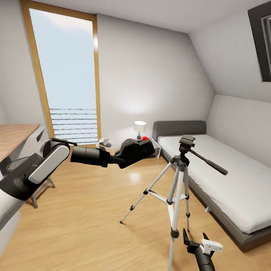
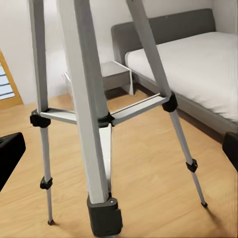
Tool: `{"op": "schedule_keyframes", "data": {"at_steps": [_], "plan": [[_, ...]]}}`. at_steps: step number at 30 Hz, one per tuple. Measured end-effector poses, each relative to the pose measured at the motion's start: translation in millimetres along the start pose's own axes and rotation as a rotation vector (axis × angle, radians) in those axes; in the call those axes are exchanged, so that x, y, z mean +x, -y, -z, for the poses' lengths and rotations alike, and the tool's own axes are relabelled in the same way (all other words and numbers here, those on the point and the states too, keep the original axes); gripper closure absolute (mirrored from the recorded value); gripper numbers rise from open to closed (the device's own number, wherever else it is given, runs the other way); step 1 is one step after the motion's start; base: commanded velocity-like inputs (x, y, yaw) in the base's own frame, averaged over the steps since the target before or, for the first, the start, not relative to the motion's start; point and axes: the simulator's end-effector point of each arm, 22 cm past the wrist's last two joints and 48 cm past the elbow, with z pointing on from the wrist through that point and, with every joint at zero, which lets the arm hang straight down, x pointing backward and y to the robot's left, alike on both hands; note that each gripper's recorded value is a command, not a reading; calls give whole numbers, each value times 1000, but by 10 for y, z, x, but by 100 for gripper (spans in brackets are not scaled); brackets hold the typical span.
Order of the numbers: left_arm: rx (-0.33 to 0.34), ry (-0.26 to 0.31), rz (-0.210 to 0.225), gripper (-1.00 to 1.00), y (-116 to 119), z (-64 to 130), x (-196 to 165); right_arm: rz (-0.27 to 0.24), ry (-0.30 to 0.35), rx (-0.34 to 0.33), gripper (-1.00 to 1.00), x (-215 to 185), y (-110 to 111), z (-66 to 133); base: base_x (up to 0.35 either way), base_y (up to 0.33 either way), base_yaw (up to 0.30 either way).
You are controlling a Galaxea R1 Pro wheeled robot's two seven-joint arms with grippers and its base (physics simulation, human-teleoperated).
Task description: Attach the digital camera to the camera tripod in the bedroom.
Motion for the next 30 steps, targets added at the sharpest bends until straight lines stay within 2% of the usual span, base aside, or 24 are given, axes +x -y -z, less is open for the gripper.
{"op": "schedule_keyframes", "data": {"at_steps": [14,23,28,30], "plan": [[-1,1,0,100,-5,5,-1,0,0,0,-100,0,-2,0,0,0,-174],[-9,2,0,100,-33,34,-3,0,-11,1,-100,55,6,47,0,0,-47],[-12,2,1,100,-44,48,-5,-12,-86,7,-100,343,40,257,0,0,-5],[-12,2,1,100,-45,50,-4,-28,-148,10,-100,533,59,367,0,0,-2]]}}
